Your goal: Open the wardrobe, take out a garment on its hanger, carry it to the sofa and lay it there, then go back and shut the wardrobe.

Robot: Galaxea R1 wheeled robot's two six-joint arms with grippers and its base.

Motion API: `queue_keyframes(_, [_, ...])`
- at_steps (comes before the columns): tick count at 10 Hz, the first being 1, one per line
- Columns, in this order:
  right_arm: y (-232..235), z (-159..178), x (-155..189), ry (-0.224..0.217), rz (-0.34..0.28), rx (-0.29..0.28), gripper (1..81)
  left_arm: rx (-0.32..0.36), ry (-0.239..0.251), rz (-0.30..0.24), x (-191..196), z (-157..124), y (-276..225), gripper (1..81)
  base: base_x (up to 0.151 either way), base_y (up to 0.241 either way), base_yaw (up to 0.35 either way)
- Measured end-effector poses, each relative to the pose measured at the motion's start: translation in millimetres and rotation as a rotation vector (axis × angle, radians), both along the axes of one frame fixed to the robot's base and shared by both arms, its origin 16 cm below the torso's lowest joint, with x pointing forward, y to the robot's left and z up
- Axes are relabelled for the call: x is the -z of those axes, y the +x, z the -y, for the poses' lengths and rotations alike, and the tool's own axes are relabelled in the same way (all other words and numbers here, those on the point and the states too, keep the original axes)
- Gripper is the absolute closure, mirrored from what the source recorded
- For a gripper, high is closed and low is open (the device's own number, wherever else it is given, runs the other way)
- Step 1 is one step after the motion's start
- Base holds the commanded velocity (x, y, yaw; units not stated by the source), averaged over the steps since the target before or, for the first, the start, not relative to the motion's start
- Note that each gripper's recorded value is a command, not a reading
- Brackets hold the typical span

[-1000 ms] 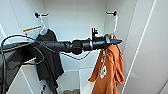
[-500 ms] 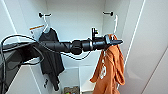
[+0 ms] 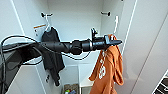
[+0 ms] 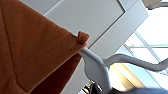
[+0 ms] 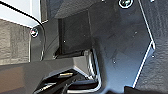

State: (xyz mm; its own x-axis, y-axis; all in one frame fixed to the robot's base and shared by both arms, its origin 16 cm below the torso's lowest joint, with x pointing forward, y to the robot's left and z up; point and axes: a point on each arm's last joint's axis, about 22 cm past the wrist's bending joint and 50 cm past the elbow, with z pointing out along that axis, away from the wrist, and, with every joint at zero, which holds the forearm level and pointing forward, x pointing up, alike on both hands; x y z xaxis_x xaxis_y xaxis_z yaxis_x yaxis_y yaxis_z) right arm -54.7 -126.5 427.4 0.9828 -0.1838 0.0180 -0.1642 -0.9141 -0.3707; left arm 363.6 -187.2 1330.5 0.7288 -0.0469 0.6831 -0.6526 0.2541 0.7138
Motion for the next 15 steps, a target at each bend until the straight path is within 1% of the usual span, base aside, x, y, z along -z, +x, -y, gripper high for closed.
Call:
queue_keyframes(2, [0,0,0,-0.001,0.0,0.0,1.0,-0.001,0.0,0.0,0,0,1,81.1,-0.135,0.0,0.0])
queue_keyframes(4, [0,0,0,-0.001,0.002,-0.001,1.0,0.013,-0.003,0.006,-2,0,-9,81.1,-0.136,0.0,0.0])
queue_keyframes(5, [5,1,0,-0.001,0.005,0.0,1.0,0.008,0.001,0.0,1,0,-4,81.1,-0.135,0.0,0.0])
queue_keyframes(6, [13,2,0,-0.002,0.015,0.0,1.0,-0.015,0.016,-0.01,8,-2,7,81.1,-0.136,0.0,0.0])
queue_keyframes(7, [6,1,0,-0.001,0.011,0.0,1.0,-0.009,0.014,-0.003,6,-4,0,81.1,-0.135,0.0,0.0])
queue_keyframes(8, [-4,-1,0,0.0,-0.002,-0.001,1.0,0.013,-0.006,0.003,0,-3,-10,81.1,-0.135,0.0,0.0])
queue_keyframes(9, [-6,0,0,-0.001,-0.006,-0.002,1.0,0.01,0.003,0.001,2,-2,-9,81.1,-0.136,0.0,0.0])
queue_keyframes(11, [6,2,0,-0.002,0.011,0.0,1.0,-0.001,0.004,-0.007,4,-5,-3,81.1,-0.136,0.0,0.0])
queue_keyframes(13, [4,1,0,-0.001,0.009,0.0,1.0,0.001,0.003,-0.013,7,-5,-4,81.1,-0.103,0.0,0.0])
queue_keyframes(15, [-1,0,0,-0.001,0.003,-0.001,1.0,0.0,0.01,-0.034,17,-5,-3,81.1,-0.071,0.0,0.0])
